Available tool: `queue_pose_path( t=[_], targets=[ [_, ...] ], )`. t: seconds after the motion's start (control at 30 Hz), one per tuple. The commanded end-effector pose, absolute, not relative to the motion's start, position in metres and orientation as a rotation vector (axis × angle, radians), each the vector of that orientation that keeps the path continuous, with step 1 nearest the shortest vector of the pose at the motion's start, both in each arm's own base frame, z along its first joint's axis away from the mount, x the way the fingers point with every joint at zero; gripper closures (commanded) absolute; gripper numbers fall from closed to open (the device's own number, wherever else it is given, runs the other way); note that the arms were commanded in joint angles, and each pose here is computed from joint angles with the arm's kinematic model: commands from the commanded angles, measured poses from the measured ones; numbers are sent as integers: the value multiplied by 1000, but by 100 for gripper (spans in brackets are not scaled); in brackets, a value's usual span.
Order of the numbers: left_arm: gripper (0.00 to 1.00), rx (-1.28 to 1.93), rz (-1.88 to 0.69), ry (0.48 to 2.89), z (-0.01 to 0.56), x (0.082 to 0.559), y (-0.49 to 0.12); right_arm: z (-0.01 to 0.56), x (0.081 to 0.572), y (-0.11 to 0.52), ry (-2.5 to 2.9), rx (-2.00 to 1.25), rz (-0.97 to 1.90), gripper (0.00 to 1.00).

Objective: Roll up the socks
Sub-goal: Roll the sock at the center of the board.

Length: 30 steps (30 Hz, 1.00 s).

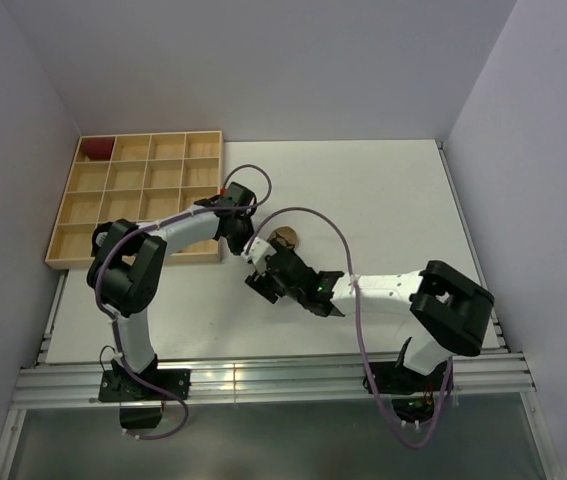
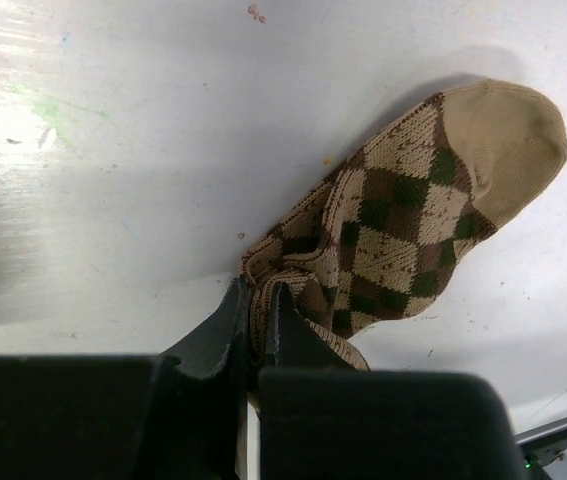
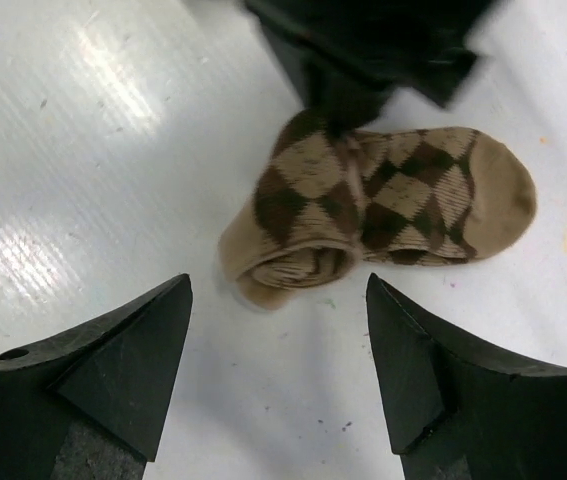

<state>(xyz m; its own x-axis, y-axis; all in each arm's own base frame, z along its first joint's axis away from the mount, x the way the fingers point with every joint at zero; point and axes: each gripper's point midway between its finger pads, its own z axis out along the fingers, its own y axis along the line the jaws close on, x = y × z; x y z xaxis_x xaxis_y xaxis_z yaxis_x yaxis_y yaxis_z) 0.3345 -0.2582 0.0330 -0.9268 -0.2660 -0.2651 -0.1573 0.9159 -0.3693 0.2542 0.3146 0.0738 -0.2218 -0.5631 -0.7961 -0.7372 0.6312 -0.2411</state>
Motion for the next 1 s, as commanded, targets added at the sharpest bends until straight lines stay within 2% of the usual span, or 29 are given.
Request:
queue_pose_path(
  t=[0.0,0.37,0.6,0.7,0.73,0.8,0.83,0.9,0.97],
  targets=[
    [100,-230,-382,2862,17,320,-243,93,266,329,1758,-1064,42,23],
    [100,-206,-379,2876,13,319,-242,63,271,343,1685,-1206,-210,23],
    [100,-187,-368,2877,12,318,-240,43,274,333,1701,-1232,-287,34],
    [100,-176,-368,2881,12,317,-240,38,276,331,1703,-1235,-306,44],
    [100,-171,-368,2881,12,317,-240,38,275,332,1702,-1239,-298,58],
    [100,-160,-369,2882,11,317,-241,35,278,330,1718,-1243,-304,71],
    [100,-155,-372,2878,12,318,-241,33,279,328,1726,-1241,-306,85],
    [100,-141,-378,2860,15,320,-241,32,282,324,1750,-1232,-293,98],
    [99,-130,-379,2840,17,321,-241,29,274,329,1795,-1252,-185,100]
  ],
)
